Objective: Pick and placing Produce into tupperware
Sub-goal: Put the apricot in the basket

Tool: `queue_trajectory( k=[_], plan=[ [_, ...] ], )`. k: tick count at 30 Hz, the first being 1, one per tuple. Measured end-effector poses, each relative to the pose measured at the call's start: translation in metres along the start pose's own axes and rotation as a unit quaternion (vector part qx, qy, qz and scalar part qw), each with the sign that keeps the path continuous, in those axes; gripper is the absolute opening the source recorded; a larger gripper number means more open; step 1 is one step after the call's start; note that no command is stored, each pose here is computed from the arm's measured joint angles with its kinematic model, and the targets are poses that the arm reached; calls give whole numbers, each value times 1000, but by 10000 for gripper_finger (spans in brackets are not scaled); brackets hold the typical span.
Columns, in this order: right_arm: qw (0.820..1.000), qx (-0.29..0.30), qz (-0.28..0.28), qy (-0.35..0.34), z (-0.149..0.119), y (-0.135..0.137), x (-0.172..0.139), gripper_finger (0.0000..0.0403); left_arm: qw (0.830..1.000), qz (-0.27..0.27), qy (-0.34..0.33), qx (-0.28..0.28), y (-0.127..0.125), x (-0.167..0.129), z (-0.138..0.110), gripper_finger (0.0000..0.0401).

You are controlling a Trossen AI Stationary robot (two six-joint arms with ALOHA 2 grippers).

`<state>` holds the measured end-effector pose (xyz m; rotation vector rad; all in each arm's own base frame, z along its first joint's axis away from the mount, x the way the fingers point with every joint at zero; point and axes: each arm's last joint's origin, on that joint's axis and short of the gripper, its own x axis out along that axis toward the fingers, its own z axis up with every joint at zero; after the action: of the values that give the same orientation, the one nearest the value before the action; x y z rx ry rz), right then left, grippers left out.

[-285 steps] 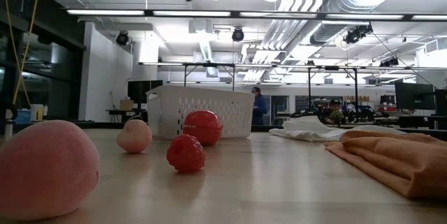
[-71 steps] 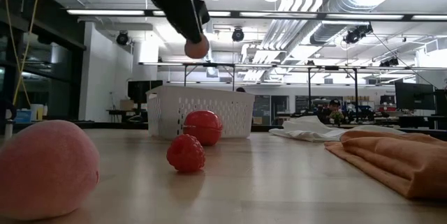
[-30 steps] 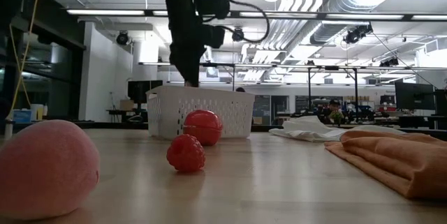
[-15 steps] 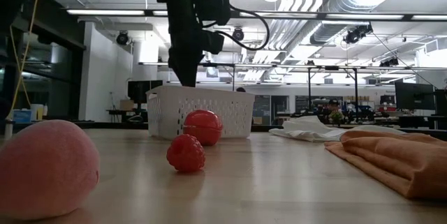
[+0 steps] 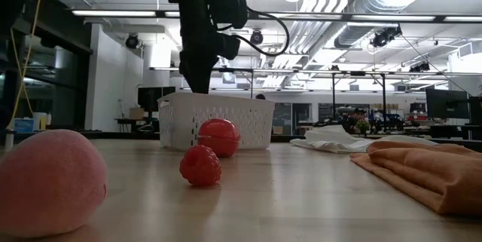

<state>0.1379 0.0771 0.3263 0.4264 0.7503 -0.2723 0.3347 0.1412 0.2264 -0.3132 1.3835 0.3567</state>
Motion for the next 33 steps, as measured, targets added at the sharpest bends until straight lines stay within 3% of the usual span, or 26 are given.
queue_trajectory(
  k=[4,9,25,33],
  plan=[
    [1000,0,0,0,0,0,0,138,1000,0,8,1,0,0,-2,224],
    [1000,0,0,0,0,0,0,138,1000,-5,20,3,0,0,-4,217],
    [1000,-5,0,0,0,0,0,138,1000,-23,-12,7,-1,-40,-19,87],
    [1000,0,18,-12,3,4,0,138,998,-53,-32,34,-19,-72,-37,39]
  ],
)
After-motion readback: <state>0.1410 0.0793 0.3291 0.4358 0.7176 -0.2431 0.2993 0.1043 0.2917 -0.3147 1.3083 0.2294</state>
